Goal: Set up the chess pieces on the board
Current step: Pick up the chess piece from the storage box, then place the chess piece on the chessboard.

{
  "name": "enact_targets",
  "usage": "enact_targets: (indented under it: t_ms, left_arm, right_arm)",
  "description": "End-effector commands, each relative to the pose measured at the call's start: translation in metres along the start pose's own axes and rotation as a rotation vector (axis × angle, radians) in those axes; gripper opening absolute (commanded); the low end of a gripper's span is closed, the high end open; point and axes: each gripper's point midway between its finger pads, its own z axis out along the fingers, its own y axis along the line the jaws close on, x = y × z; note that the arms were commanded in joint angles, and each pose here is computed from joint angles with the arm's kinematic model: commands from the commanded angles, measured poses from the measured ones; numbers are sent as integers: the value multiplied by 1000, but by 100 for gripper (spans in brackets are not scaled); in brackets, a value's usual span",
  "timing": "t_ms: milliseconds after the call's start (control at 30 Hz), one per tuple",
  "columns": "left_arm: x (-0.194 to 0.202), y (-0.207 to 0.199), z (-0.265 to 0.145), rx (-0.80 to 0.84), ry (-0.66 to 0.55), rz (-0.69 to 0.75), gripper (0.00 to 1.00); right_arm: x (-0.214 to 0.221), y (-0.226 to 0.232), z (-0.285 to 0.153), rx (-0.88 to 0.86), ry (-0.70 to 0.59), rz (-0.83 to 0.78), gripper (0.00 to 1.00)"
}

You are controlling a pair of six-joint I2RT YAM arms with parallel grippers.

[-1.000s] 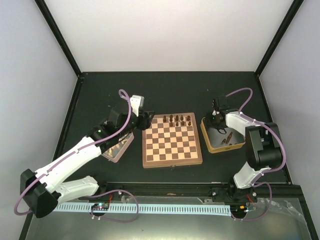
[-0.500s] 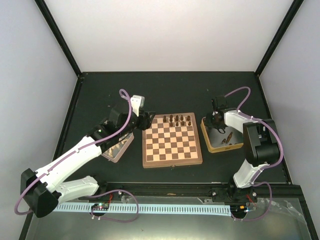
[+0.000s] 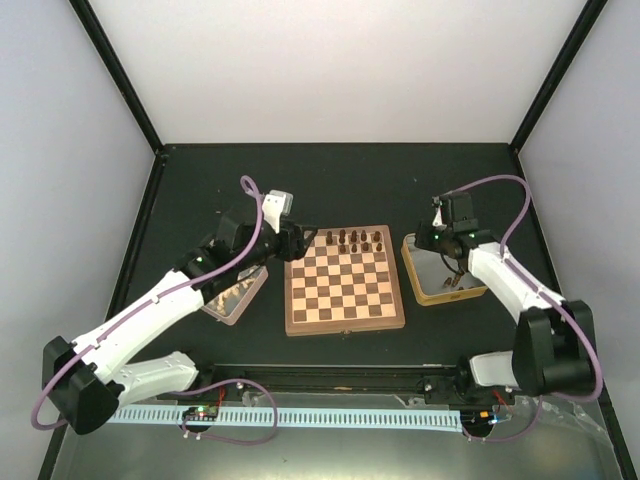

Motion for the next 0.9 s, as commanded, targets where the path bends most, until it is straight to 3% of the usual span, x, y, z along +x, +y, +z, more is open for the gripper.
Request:
enact_targets:
  t_ms: [0,167,467,667,867]
  left_arm:
    - [-35,-25,-10,147,-46,-81,69]
    - [-55,-35,-23,265,-72,-152,77]
    - [-19,-58,-8,471,203,-254,76]
    - [-1,-64,5,558,322,-327,61]
    - [7,-68,5,604,349,-348,45]
  right_arm:
    - [3,60,-25,-254,-31,-135,12]
    - [19,138,-61,-536,-68,-307,11]
    - [53,225,-104,-839,-69,-518,12]
    - [68,244,-113,-893,-46,-591,11]
    - [70,251,-113,-913,-40,-596,12]
